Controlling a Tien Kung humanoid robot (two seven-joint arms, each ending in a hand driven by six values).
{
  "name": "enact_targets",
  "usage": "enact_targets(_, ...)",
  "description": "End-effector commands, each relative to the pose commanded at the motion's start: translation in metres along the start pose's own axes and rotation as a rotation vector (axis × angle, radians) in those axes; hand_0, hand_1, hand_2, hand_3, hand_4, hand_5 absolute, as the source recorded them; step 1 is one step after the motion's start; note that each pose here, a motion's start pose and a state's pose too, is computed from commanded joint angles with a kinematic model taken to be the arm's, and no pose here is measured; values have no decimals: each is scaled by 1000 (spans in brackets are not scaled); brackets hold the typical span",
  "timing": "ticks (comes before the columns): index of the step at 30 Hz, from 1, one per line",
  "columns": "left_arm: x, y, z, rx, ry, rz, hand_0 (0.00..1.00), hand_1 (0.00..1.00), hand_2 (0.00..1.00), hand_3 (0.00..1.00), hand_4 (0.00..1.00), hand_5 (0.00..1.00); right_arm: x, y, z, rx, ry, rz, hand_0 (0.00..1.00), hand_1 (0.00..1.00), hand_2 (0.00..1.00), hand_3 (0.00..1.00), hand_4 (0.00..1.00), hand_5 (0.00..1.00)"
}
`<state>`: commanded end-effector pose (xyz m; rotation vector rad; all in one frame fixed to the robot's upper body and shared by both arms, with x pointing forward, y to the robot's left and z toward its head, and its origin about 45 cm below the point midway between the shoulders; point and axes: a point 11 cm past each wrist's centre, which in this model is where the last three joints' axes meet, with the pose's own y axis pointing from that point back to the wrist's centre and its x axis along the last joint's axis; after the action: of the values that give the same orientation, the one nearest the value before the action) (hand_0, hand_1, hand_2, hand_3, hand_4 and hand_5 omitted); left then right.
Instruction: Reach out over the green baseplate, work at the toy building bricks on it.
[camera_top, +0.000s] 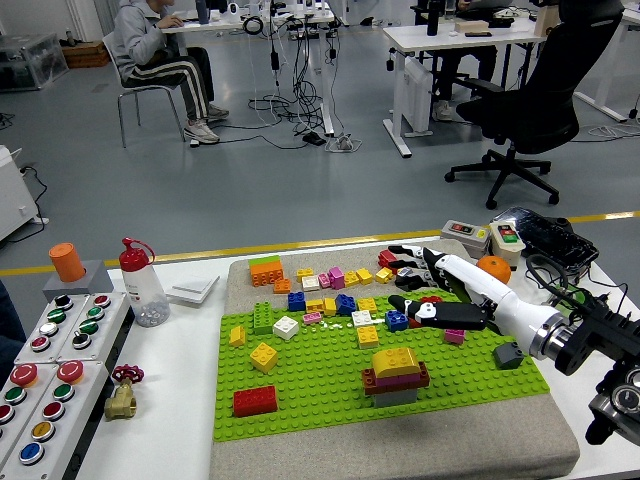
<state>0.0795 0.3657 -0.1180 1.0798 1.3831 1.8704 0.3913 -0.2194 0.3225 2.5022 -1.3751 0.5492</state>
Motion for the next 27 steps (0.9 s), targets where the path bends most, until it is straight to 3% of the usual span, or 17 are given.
enact_targets(5,0,0,0,0,-1,0,663,616,616,512,414,998,7,0,1,-16,-199,20,917,877,975,998,755,465)
enact_targets(6,0,0,0,0,-1,0,662,616,616,513,414,998,8,0,2,-19,-237,23,923,881,966,988,756,535)
enact_targets(12,0,0,0,1,-2,1,662,616,616,513,414,998,13,0,5,-41,-444,30,923,881,966,988,756,535)
enact_targets(13,0,0,0,1,-2,1,662,616,616,511,414,998,14,1,6,-46,-479,31,903,866,920,933,756,551)
enact_targets(16,0,0,0,1,-2,0,662,616,616,511,414,998,17,1,9,-55,-599,30,903,866,920,933,756,551)
enact_targets(27,0,0,2,-2,-6,0,662,616,617,512,414,998,24,3,7,-11,-876,20,843,822,874,890,751,562)
